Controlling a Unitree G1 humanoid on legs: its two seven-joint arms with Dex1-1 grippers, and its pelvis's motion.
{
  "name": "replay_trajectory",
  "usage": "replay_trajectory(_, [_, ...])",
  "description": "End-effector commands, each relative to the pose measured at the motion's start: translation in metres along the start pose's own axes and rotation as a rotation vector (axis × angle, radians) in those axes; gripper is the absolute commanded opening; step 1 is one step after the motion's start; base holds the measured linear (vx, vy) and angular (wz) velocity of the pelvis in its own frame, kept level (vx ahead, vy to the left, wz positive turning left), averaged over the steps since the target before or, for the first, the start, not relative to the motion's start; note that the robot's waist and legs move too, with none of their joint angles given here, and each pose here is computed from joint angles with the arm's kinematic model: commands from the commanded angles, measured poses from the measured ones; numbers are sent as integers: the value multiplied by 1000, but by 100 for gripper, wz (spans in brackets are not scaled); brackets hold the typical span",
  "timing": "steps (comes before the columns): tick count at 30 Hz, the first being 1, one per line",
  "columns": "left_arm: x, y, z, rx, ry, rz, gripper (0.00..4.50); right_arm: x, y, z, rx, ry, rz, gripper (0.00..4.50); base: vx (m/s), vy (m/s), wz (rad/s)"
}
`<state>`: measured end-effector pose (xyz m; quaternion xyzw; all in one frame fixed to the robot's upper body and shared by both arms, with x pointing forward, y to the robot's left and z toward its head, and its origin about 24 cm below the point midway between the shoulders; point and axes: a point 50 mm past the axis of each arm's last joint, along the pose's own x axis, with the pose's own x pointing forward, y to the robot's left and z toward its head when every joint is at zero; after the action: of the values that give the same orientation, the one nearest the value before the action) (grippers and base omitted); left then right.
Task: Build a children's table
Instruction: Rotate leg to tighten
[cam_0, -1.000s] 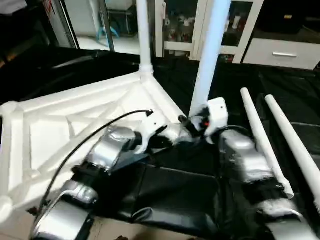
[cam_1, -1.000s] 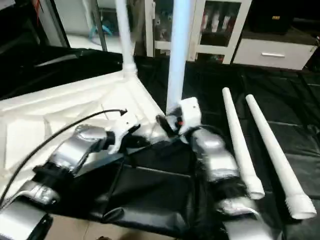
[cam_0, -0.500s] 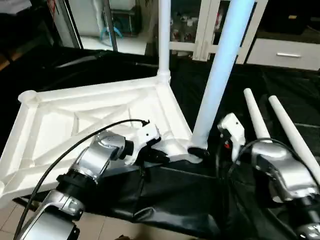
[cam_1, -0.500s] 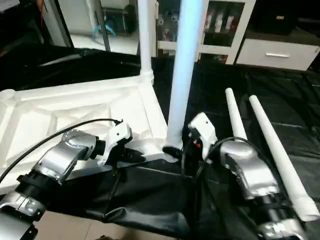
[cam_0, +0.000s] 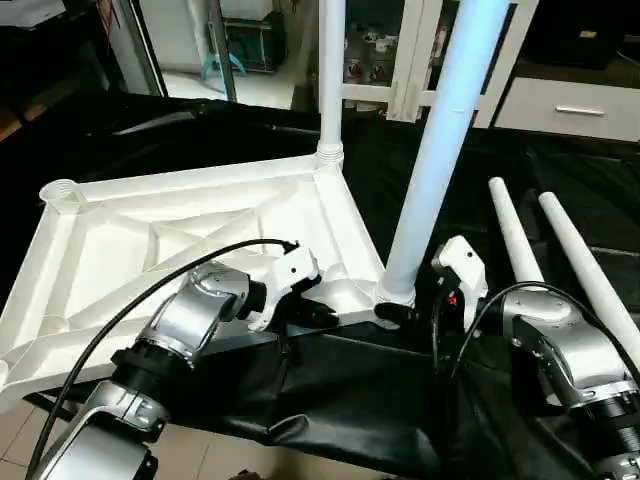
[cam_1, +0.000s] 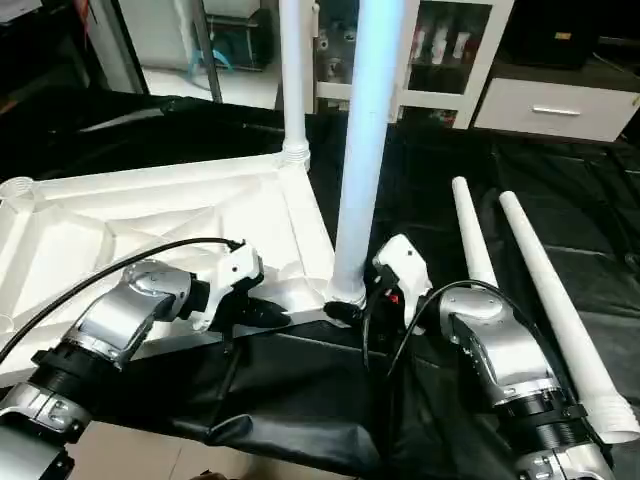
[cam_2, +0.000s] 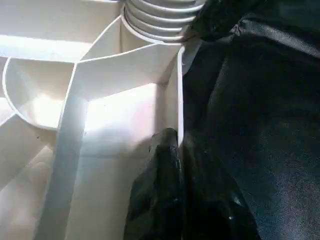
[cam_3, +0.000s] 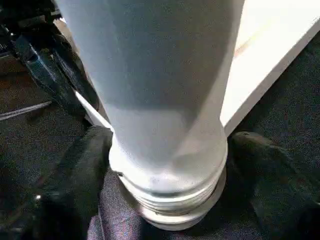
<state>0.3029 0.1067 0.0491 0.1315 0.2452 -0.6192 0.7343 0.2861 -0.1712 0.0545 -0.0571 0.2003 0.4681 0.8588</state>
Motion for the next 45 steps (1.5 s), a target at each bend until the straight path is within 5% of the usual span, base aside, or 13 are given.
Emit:
replay_trajectory(1, [5,-7,-4,-27,-21,-58,0,1,-1,5,-10,-17,-7,370,0,0,0])
replay_trajectory(14, [6,-8,-5,-33,-15,-56,0,5,0,0,5,-22,-13,274,0,0,0])
replay_trajectory(22, [24,3,2,-56,-43,91,0,31,-11,-6,77,-61,-284,272,0,0,0])
replay_trajectory(34, [61,27,31,-55,-46,434,0,101,-12,0,206,-27,-774,270,-4,1,0])
replay_trajectory(42, [55,29,31,-40,-76,435,0,108,-13,19,267,-180,-776,270,0,0,0])
replay_trajectory(43, [54,29,30,-32,-80,421,0,105,-14,21,260,-203,-764,326,0,0,0])
replay_trajectory(45, [52,28,28,-27,-80,401,0,103,-16,23,249,-224,-746,340,0,0,0])
